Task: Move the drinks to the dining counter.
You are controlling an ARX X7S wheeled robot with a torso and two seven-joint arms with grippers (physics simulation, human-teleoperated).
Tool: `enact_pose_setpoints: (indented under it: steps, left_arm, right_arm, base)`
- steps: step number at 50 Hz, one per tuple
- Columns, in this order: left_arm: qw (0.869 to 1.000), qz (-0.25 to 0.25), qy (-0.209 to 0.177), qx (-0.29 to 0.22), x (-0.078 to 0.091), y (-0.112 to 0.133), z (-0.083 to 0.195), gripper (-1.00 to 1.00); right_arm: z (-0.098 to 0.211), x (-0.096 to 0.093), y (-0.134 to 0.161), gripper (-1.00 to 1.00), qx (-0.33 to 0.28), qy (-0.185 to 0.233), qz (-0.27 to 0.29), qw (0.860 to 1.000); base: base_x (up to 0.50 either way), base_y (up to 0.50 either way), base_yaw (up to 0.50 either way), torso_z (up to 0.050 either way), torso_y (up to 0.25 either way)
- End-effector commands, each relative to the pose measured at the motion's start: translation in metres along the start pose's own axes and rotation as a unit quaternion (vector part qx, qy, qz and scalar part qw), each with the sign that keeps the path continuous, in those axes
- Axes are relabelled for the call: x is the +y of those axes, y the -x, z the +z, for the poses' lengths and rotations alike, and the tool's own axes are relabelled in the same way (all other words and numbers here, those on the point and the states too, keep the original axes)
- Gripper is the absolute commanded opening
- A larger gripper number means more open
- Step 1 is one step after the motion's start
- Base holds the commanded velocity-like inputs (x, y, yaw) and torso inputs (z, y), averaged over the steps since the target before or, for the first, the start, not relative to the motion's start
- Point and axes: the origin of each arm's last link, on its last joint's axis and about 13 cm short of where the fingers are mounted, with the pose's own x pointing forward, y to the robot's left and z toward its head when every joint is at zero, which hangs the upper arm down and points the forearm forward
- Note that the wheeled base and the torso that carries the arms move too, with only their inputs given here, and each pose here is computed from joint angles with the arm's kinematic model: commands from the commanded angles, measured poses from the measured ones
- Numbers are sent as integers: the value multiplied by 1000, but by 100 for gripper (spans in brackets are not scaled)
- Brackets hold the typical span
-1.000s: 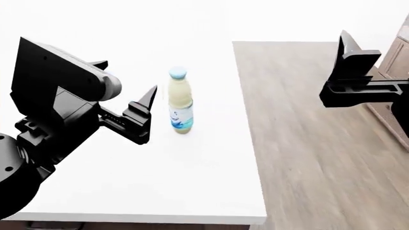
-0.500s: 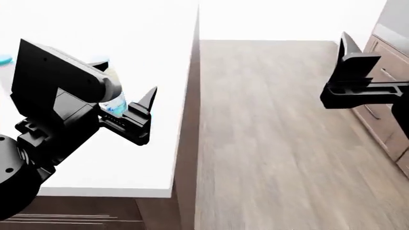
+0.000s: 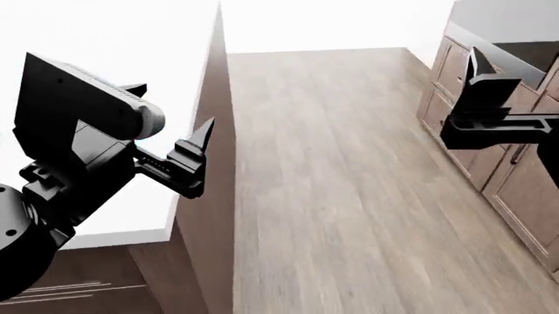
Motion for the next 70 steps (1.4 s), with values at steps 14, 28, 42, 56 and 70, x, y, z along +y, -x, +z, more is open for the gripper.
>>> enact_pose_setpoints:
  steps: [14, 28, 42, 56, 70]
  left_arm:
    - [1000, -2, -2, 1, 0, -1, 0, 100]
    - [1000, -2, -2, 0, 0, -2, 1, 100]
    - [1000, -3, -1, 0, 0, -2, 0, 100]
    - [1000, 17, 1, -14, 1, -1, 3, 100]
    - [1000, 16, -2, -15, -2, -2, 3, 100]
  right_arm:
    - [0, -2, 3, 100, 2, -4, -5, 1000]
    - [0, -1, 1, 100, 1, 2, -8, 1000]
    - [-1, -1, 1, 100, 2, 0, -6, 1000]
    - [-2, -2, 3, 100, 1, 0, -6, 1000]
    - [-3, -3, 4, 100, 0, -2, -8, 1000]
  base:
    - [-33, -222, -500, 0, 0]
    - [-52, -218, -500, 0, 0]
    - [-71, -214, -500, 0, 0]
    - [-89, -207, -500, 0, 0]
    - [-107, -199, -500, 1, 0]
